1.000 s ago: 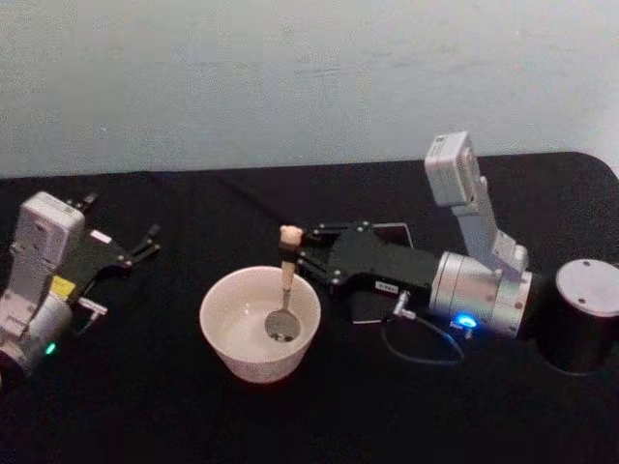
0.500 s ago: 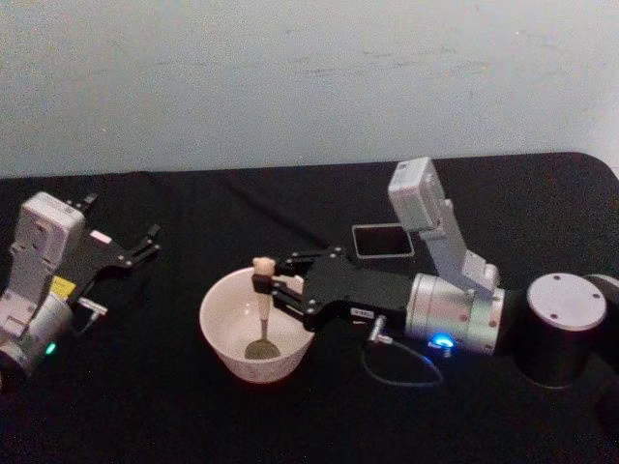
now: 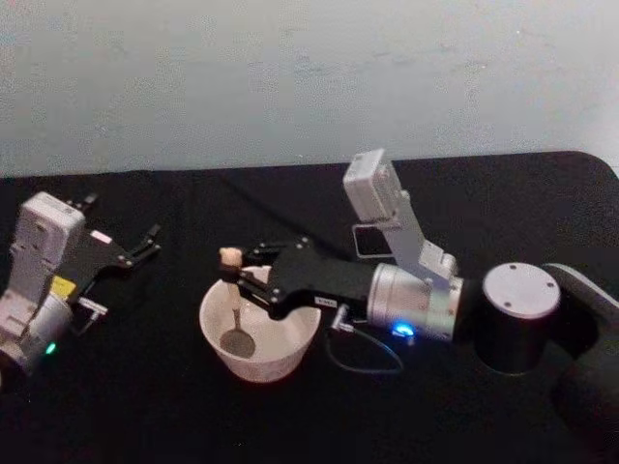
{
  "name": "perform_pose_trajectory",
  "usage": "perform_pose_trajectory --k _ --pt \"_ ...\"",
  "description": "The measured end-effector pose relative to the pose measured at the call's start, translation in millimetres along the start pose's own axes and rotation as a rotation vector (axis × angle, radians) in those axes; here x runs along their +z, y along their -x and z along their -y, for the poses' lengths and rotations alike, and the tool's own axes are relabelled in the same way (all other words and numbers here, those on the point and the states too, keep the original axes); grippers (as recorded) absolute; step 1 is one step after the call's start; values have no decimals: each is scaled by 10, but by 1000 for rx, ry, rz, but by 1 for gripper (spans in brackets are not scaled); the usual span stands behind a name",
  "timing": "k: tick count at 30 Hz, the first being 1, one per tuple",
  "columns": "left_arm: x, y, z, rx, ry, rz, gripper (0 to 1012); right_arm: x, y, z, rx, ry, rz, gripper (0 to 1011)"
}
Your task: Pick up the stirring spoon with one hand, stir inside the cup, then place it back in its original position.
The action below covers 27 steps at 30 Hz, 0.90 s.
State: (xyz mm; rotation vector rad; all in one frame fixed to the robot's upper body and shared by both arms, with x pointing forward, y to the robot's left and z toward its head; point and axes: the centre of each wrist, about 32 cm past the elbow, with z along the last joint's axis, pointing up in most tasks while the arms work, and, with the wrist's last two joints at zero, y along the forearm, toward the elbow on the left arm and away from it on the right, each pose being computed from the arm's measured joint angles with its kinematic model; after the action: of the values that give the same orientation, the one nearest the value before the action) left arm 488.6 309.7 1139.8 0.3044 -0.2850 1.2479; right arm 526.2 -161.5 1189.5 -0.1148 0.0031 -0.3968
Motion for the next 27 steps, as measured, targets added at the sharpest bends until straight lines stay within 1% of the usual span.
perform_pose_trajectory --k 1,4,8,13,14,19,21,23,27 --pt "0 0 0 0 0 0 1001 4 -19 -38 -9 1 4 211" --pt "0 0 0 0 0 0 1001 6 -48 -81 -23 4 10 211" --pt "0 0 0 0 0 0 1002 11 -124 -155 -58 9 17 211" --pt "0 0 0 0 0 0 1001 22 -209 -170 -96 11 21 211" --pt "0 0 0 0 0 0 1001 24 -237 -162 -109 11 22 211" --pt "0 0 0 0 0 0 1001 23 -303 -115 -137 14 24 211" --pt "0 0 0 0 0 0 1002 25 -339 -63 -153 15 27 211" --pt "0 0 0 0 0 0 1001 20 -350 -28 -161 17 27 211" --pt "0 0 0 0 0 0 1001 17 -353 93 -174 21 27 211"
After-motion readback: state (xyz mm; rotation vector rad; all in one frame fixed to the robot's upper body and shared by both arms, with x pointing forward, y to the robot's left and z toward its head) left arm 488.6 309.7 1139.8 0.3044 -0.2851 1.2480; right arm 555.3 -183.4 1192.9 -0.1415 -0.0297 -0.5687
